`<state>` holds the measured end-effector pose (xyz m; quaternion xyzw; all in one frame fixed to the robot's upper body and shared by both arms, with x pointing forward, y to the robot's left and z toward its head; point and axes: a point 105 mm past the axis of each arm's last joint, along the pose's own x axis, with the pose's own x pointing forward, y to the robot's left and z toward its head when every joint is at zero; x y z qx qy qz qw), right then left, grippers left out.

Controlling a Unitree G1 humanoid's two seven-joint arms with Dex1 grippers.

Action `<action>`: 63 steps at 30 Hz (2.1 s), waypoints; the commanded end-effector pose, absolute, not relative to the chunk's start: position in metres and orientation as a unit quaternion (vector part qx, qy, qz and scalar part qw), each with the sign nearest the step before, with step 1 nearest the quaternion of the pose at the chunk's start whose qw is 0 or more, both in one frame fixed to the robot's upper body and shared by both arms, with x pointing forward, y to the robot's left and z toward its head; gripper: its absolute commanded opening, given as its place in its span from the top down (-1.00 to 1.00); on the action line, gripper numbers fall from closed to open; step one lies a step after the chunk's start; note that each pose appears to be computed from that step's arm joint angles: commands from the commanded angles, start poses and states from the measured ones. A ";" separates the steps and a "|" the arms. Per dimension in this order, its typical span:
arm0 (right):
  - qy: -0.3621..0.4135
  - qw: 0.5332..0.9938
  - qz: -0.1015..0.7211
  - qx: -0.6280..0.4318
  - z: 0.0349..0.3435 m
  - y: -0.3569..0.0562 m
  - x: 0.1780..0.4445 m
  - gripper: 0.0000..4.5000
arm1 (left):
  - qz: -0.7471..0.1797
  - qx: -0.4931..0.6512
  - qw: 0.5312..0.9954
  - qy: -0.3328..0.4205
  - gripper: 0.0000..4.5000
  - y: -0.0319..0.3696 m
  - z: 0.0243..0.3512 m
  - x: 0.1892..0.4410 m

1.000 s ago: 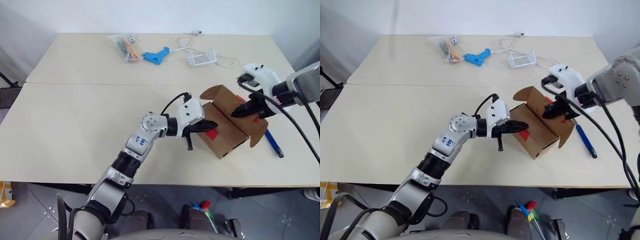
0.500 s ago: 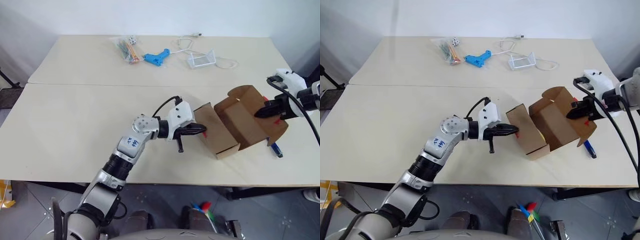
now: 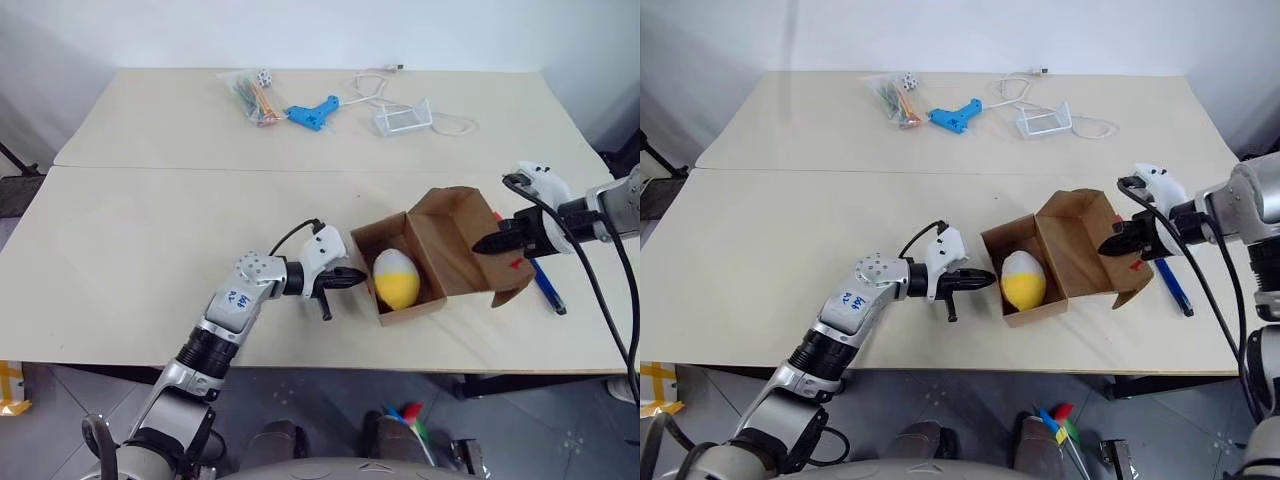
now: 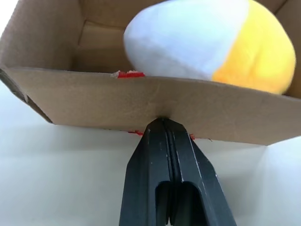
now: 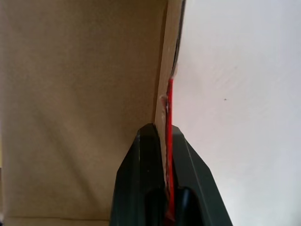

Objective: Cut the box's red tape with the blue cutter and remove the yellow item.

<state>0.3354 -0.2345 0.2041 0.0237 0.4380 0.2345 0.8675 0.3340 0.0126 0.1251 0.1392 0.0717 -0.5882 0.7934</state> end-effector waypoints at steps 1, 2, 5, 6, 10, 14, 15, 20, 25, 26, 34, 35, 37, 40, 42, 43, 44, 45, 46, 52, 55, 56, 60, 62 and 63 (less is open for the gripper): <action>0.413 0.873 0.256 0.036 0.210 -0.226 0.331 0.98 | -0.585 0.152 0.795 0.051 1.00 0.013 0.140 0.333; 0.420 0.866 0.270 0.035 0.205 -0.224 0.325 0.98 | -0.580 0.154 0.797 0.066 1.00 0.018 0.137 0.333; 0.393 0.885 0.246 0.051 0.198 -0.235 0.326 0.90 | -0.542 0.172 0.819 0.082 0.82 0.046 0.141 0.344; 0.389 0.889 0.236 0.050 0.197 -0.239 0.326 0.80 | -0.536 0.174 0.822 0.082 0.77 0.051 0.143 0.345; 0.333 0.902 0.270 0.059 0.204 -0.241 0.319 0.26 | -0.531 0.183 0.822 0.094 0.25 0.086 0.150 0.346; 0.220 0.929 0.295 0.026 0.227 -0.254 0.315 -0.27 | -0.511 0.204 0.828 0.102 -0.23 0.128 0.154 0.346; 0.172 0.937 0.303 -0.003 0.237 -0.263 0.312 -0.42 | -0.503 0.210 0.832 0.105 -0.37 0.146 0.153 0.343; 0.072 0.913 0.386 -0.113 0.256 -0.277 0.281 -1.00 | -0.453 0.234 0.859 0.049 -0.98 0.213 0.156 0.325; -0.036 0.890 0.435 -0.134 0.279 -0.263 0.268 -1.00 | -0.467 0.177 0.860 0.107 -0.98 0.255 0.143 0.284; -0.034 0.872 0.473 -0.120 0.278 -0.251 0.258 -1.00 | -0.460 0.155 0.865 0.128 -0.98 0.266 0.141 0.272; -0.037 0.816 0.545 -0.189 0.245 -0.210 0.224 -1.00 | -0.480 0.079 0.843 0.229 -0.98 0.272 0.152 0.227; -0.045 0.818 0.540 -0.193 0.248 -0.210 0.224 -1.00 | -0.490 0.074 0.833 0.245 -0.98 0.267 0.156 0.225; -0.053 0.824 0.527 -0.203 0.253 -0.213 0.222 -1.00 | -0.505 0.098 0.820 0.249 -0.98 0.257 0.164 0.231; -0.038 0.840 0.493 -0.222 0.262 -0.231 0.216 -1.00 | -0.522 0.164 0.807 0.223 -0.98 0.225 0.183 0.265; -0.033 0.854 0.463 -0.236 0.268 -0.244 0.212 -1.00 | -0.535 0.205 0.791 0.213 -0.98 0.191 0.197 0.290; -0.027 0.858 0.454 -0.237 0.268 -0.249 0.209 -1.00 | -0.557 0.208 0.782 0.186 -0.98 0.165 0.208 0.301; -0.018 0.863 0.448 -0.234 0.266 -0.252 0.205 -1.00 | -0.592 0.197 0.766 0.154 -0.98 0.132 0.222 0.310; -0.010 0.866 0.443 -0.232 0.264 -0.255 0.202 -1.00 | -0.616 0.192 0.752 0.134 -0.98 0.104 0.233 0.316; -0.004 0.868 0.439 -0.230 0.262 -0.257 0.199 -1.00 | -0.630 0.192 0.742 0.126 -0.98 0.084 0.240 0.319; -0.001 0.879 0.422 -0.221 0.256 -0.252 0.195 -1.00 | -0.680 0.280 0.658 0.164 -0.98 0.001 0.234 0.318; -0.008 0.881 0.422 -0.213 0.253 -0.245 0.193 -1.00 | -0.689 0.346 0.612 0.176 -0.98 -0.017 0.221 0.316; -0.011 0.882 0.421 -0.210 0.253 -0.243 0.193 -1.00 | -0.684 0.362 0.608 0.176 -0.98 -0.023 0.217 0.319; -0.024 0.884 0.419 -0.204 0.251 -0.233 0.191 -1.00 | -0.668 0.408 0.592 0.191 -0.98 -0.038 0.199 0.332; -0.027 0.885 0.417 -0.203 0.251 -0.231 0.190 -1.00 | -0.670 0.421 0.579 0.196 -0.98 -0.043 0.192 0.332; -0.029 0.886 0.416 -0.202 0.252 -0.231 0.190 -1.00 | -0.668 0.431 0.573 0.199 -0.98 -0.044 0.187 0.333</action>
